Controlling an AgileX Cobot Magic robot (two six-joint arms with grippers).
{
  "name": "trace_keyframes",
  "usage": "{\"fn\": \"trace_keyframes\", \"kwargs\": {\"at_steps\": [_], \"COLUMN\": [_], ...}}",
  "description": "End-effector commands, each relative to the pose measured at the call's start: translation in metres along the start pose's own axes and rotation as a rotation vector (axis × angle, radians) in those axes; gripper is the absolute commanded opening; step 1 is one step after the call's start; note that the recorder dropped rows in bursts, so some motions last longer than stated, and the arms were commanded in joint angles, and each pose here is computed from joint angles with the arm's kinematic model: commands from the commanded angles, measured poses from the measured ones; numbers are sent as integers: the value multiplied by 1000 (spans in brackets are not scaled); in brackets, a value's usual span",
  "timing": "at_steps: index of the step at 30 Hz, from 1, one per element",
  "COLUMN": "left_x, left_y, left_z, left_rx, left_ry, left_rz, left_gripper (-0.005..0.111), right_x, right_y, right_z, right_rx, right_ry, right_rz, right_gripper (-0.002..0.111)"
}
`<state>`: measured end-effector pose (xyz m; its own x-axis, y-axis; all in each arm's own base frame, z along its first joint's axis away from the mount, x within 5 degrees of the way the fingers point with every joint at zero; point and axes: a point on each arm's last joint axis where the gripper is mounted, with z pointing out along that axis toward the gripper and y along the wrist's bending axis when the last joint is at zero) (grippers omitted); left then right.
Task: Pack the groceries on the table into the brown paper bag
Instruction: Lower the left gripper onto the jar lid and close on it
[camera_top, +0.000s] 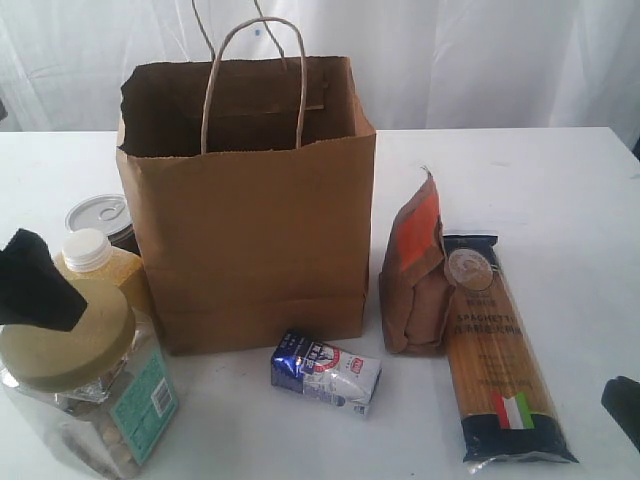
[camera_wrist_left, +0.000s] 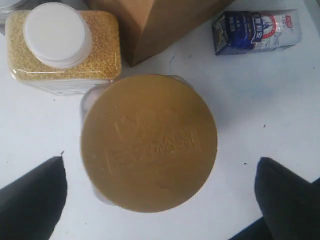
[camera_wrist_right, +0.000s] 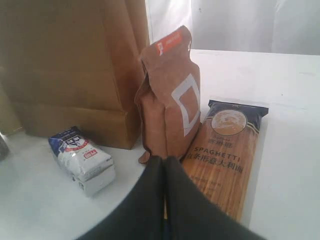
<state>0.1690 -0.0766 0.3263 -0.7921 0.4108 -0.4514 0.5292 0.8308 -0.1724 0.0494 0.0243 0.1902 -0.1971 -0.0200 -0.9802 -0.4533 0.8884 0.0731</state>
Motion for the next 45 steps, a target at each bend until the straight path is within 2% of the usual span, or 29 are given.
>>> {"fn": "trace_keyframes", "kwargs": {"at_steps": [1,8,21,26,31,38,45], "left_x": [-16,-23,-25,-29,-38,-42,-44], "left_y": [4,9,8,-4,-10,-13,-13], "left_z": [2,17,20,24,24,38,40], "left_rx": [21,43,54,-17,-130,-128,-133], "left_ry": [104,200,197,229,257,317,293], "left_rz": [32,41,47,142,160,162,142], "left_gripper": [105,105,105,105,105,105,105], "right_x": [2,2,2,2,2,2,2], "right_y": [0,0,0,0,0,0,0], "right_z": [0,0,0,0,0,0,0], "right_rx": [5,5,5,5,5,5,5], "right_ry": [-1,-1,-1,-1,-1,-1,-1], "right_rz": [4,4,4,4,4,4,4], "right_gripper": [0,0,0,0,0,0,0]}}
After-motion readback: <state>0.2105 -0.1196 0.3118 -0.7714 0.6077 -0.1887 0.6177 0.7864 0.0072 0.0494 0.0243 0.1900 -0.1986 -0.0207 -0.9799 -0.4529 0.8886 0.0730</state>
